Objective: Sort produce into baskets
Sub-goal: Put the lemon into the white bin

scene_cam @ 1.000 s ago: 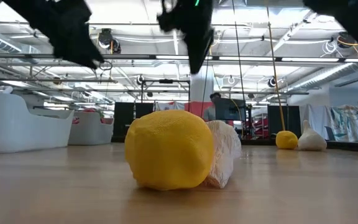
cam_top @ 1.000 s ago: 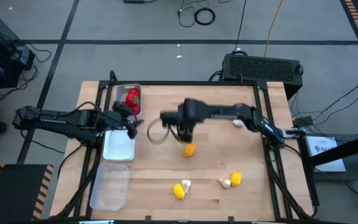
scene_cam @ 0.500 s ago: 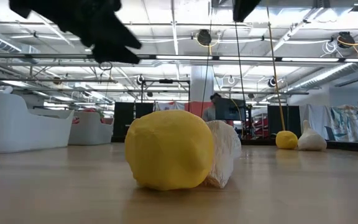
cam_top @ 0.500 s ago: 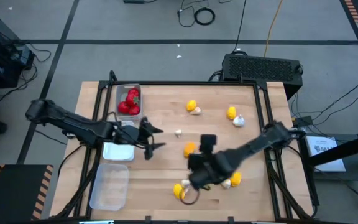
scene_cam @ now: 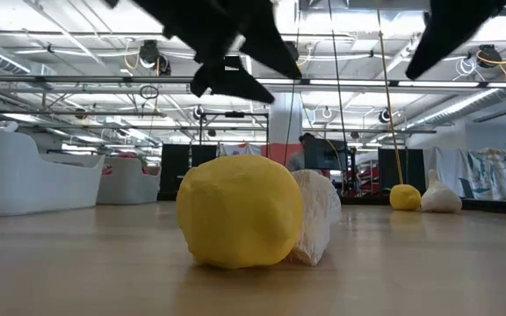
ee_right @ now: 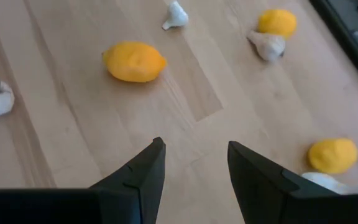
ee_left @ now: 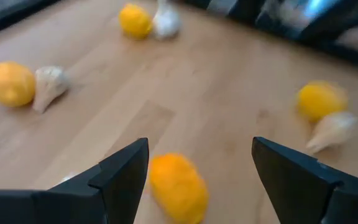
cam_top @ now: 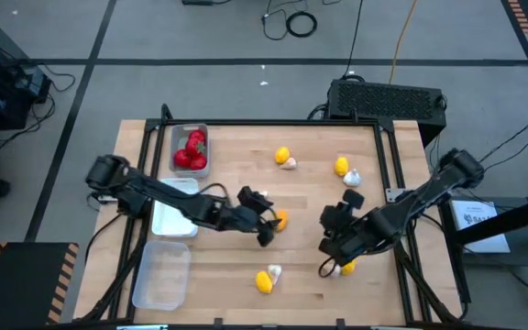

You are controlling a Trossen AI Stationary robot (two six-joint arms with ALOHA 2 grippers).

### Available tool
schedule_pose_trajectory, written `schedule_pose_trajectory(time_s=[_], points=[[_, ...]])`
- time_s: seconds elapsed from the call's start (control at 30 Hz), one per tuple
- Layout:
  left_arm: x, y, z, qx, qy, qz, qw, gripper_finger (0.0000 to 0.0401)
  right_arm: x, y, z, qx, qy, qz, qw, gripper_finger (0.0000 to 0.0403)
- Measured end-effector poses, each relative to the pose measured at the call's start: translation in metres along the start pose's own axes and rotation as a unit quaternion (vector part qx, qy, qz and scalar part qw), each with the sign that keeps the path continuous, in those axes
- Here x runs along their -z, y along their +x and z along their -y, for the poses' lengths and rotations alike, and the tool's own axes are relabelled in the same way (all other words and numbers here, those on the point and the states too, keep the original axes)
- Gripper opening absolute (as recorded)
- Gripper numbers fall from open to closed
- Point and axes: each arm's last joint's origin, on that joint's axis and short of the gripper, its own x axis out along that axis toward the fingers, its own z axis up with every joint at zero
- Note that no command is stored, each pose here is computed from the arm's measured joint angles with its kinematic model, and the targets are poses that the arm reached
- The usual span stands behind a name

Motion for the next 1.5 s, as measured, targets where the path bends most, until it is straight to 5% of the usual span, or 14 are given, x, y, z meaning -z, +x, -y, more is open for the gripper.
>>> schedule_pose_trajectory(time_s=[0.3,0.77,1.5], points=[[-0.006,0.049,0.017,-0.099,0.031,-0.073,0.992,0.0293,0.007,0.001,0.010,-0.029,0.009,0.022,0.999,0.0164],[0.014,0.074,0.015,-0.117,-0.003,-0.111,0.987,0.0293,0.005,0.001,0.007,-0.041,-0.019,0.031,0.999,0.0164],[0.051,0.097,0.020,-0.124,0.022,-0.148,0.981,0.0293,0.002,0.001,0.003,-0.058,-0.001,0.045,0.997,0.0164]])
